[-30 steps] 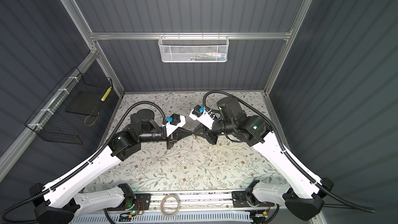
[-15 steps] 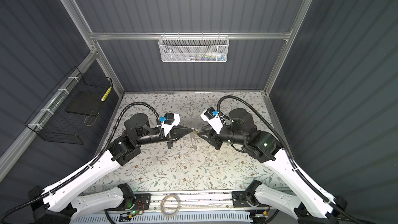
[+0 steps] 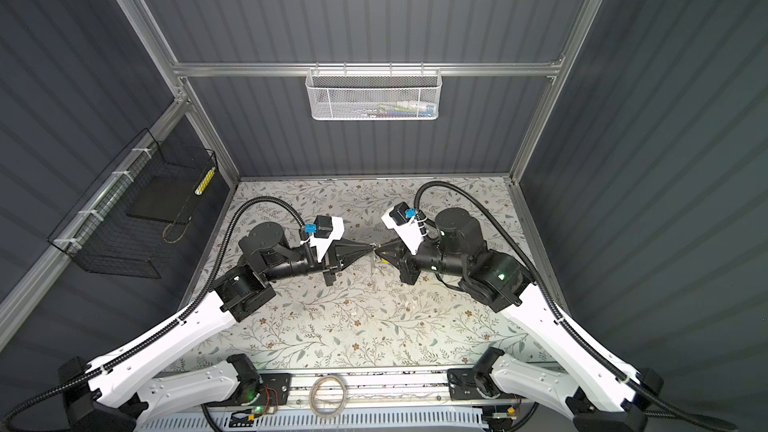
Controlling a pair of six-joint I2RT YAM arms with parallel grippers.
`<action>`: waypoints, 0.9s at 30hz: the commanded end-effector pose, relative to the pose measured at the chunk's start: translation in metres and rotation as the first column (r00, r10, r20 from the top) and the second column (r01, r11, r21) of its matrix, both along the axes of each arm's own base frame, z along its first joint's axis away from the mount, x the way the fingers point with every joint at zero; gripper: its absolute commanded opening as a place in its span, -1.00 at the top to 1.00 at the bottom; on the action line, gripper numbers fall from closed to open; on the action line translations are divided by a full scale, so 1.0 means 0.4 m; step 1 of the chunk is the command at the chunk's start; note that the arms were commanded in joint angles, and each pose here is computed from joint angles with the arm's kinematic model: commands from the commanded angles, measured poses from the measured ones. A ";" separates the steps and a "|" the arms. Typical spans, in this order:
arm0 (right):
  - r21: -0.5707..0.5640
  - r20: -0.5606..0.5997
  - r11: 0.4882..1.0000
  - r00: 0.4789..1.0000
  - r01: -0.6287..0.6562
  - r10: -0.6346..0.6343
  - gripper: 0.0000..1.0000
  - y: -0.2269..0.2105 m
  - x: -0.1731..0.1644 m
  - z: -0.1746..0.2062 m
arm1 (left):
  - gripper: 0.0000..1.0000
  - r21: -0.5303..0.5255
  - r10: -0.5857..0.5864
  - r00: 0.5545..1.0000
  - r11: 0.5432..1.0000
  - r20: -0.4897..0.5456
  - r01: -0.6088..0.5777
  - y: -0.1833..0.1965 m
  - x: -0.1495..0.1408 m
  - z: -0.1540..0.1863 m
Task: Attach keys to a key ring
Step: Insert the key into the keyring.
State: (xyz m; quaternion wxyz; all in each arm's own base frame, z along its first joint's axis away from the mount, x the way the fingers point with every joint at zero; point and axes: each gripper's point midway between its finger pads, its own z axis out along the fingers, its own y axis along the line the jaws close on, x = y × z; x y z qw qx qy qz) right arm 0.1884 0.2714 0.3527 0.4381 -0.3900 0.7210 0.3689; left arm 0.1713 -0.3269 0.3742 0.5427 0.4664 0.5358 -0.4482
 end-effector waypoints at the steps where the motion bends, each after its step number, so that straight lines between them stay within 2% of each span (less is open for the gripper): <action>1: 0.021 0.017 0.999 0.999 -0.048 0.047 1.00 0.015 -0.023 0.012 | 1.00 -0.068 0.005 1.000 0.998 0.005 -0.004 0.008 -0.009 0.028; 7: 0.006 0.011 0.996 0.996 -0.084 0.084 1.00 0.025 -0.047 0.002 | 1.00 -0.095 0.037 0.999 0.995 0.004 -0.036 0.013 0.003 0.022; 20: -0.051 0.007 0.992 0.993 -0.114 0.115 1.00 0.055 -0.056 -0.011 | 1.00 -0.145 0.023 0.999 0.989 -0.025 -0.027 0.001 0.010 0.013; 26: -0.079 0.018 0.995 0.997 -0.068 0.069 1.00 0.060 -0.033 -0.016 | 1.00 -0.166 0.000 0.999 0.986 -0.041 -0.007 -0.008 0.009 0.010; 27: -0.091 0.031 0.996 0.999 -0.018 0.021 1.00 0.054 -0.013 -0.017 | 1.00 -0.170 -0.004 0.999 0.985 -0.047 -0.005 -0.010 0.010 0.007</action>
